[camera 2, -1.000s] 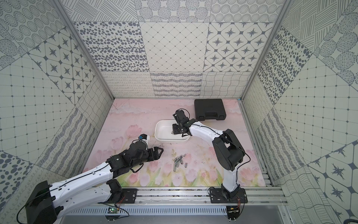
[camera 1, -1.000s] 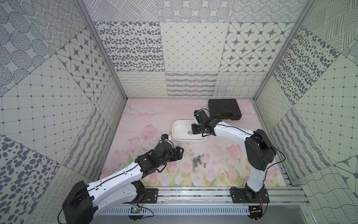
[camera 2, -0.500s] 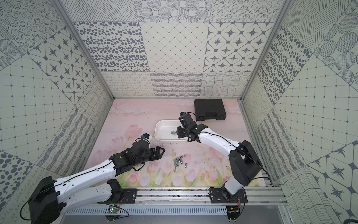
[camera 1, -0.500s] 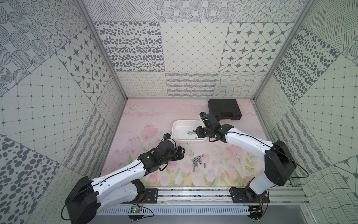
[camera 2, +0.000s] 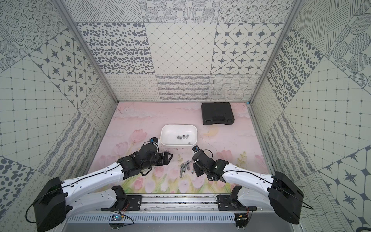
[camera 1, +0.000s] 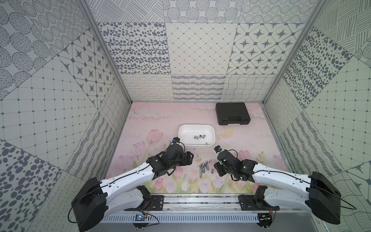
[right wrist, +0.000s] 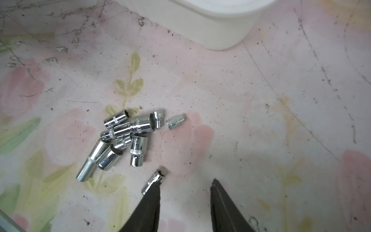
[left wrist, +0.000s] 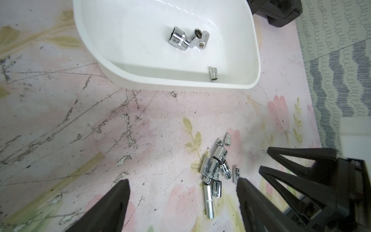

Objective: Put the socket on the desktop into the storage box
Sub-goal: Pick up the socket head from the center of the board.

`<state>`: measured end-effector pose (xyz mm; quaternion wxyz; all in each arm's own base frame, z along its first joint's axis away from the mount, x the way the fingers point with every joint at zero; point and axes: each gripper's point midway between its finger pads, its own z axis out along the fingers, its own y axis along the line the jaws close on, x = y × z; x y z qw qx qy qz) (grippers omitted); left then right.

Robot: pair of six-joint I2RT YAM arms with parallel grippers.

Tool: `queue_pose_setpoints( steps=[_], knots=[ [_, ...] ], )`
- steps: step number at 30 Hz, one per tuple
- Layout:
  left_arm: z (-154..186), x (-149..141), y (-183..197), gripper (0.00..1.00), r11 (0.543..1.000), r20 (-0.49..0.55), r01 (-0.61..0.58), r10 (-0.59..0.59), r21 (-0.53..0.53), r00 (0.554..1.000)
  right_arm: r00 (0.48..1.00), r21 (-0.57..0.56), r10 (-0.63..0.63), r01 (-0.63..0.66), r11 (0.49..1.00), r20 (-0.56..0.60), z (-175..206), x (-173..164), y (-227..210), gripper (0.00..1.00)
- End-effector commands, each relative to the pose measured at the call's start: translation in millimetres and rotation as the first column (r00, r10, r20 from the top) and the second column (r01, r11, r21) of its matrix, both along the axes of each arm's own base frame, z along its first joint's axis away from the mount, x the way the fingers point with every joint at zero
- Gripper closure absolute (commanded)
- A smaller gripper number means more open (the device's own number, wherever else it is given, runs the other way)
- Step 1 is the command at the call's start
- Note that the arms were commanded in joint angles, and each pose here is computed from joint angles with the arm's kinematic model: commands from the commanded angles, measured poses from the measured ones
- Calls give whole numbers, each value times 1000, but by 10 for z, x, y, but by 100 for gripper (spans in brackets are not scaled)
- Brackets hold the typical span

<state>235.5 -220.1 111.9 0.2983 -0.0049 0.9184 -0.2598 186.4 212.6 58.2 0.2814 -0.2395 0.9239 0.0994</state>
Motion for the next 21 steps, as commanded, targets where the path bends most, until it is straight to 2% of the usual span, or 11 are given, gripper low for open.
queue_pose_setpoints(
  steps=[1,4,6,14,21],
  knots=[
    [36,9,-89,12,997,18,73,-74,23,997,1000,23,27,-27,999,2,-19,-19,227,56],
    [16,27,-67,11,997,7,61,-61,48,998,999,-62,35,-35,997,0,-139,-48,277,58],
    [21,27,-77,11,997,-2,58,-58,43,998,999,-79,43,-44,996,-16,-204,-59,315,58],
    [30,60,64,11,997,27,-5,3,72,1000,1000,-100,25,-26,995,-10,-238,-63,283,60],
    [65,79,123,11,996,49,-29,25,83,998,995,-62,-40,34,998,-95,-315,-234,162,64]
  ],
)
